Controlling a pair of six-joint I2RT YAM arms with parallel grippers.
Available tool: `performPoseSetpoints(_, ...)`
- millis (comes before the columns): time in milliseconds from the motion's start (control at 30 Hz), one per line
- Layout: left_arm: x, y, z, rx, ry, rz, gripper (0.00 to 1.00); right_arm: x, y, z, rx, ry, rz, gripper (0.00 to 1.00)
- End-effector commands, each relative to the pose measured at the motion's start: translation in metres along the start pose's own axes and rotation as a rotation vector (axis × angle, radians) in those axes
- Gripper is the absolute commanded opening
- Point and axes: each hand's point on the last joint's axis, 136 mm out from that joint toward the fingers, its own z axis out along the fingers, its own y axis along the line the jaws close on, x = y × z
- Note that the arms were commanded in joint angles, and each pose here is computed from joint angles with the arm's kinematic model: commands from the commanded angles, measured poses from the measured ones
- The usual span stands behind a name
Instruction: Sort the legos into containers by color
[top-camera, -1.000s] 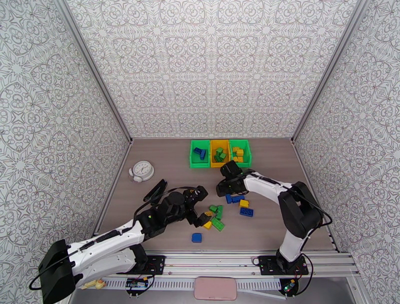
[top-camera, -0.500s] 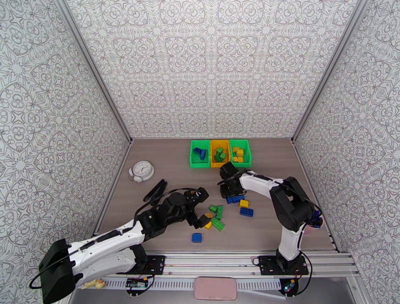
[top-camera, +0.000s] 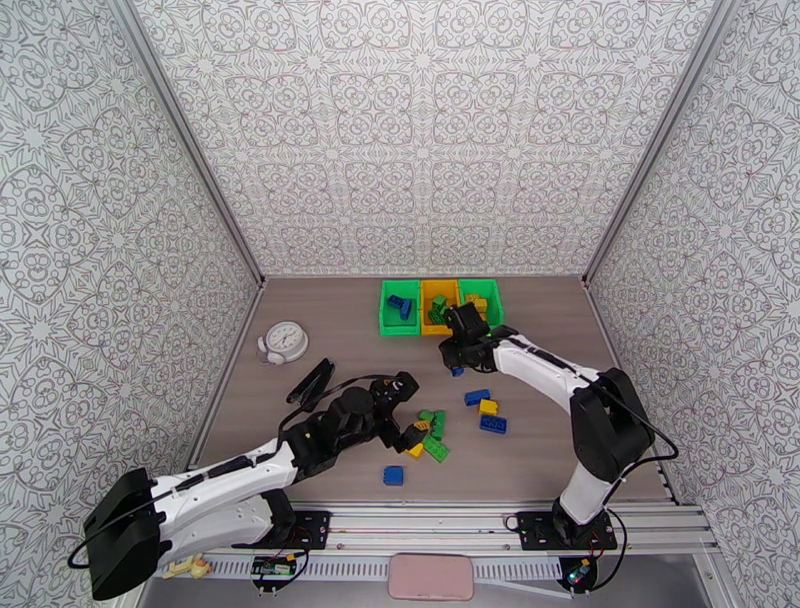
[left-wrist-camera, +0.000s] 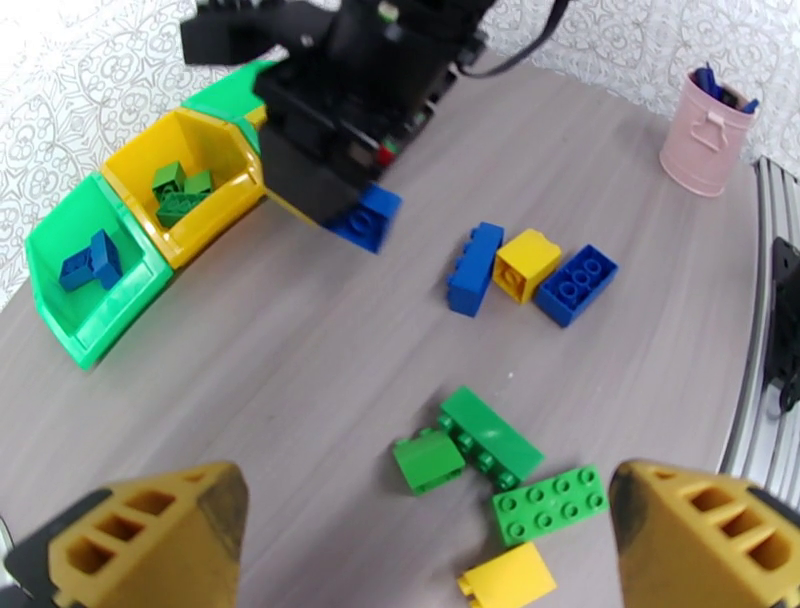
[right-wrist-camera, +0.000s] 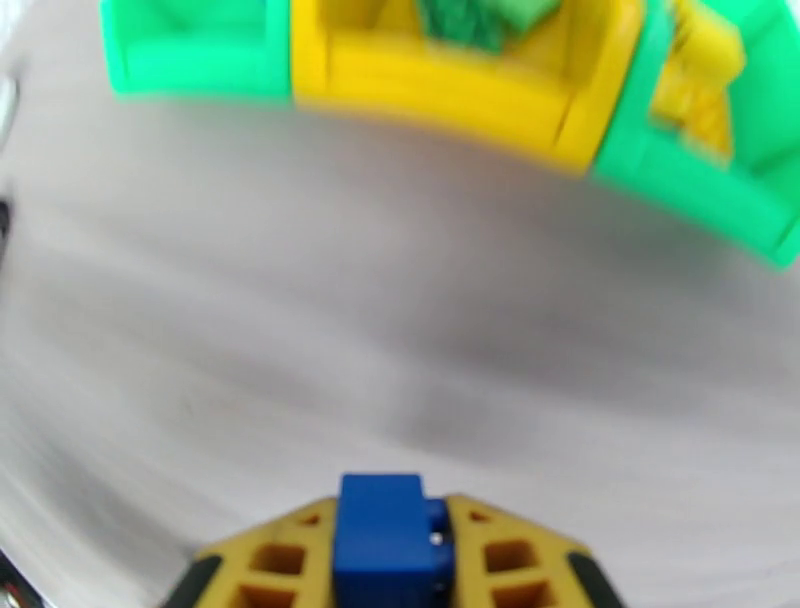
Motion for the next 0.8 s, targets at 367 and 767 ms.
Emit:
performPoseSetpoints(367, -0.019, 0.006, 0.000, -0.054, -0.094, -0.051, 0.99, -0.142, -0.005, 0.026, -0.117, -0.271, 0.077, 0.17)
performPoseSetpoints(767, -0.006, 0.012, -0.018, -0.107, -0.068, -0.057, 1.00, -0.178, 0.060, 0.071, -0.437, -0.289, 0.000, 0.19)
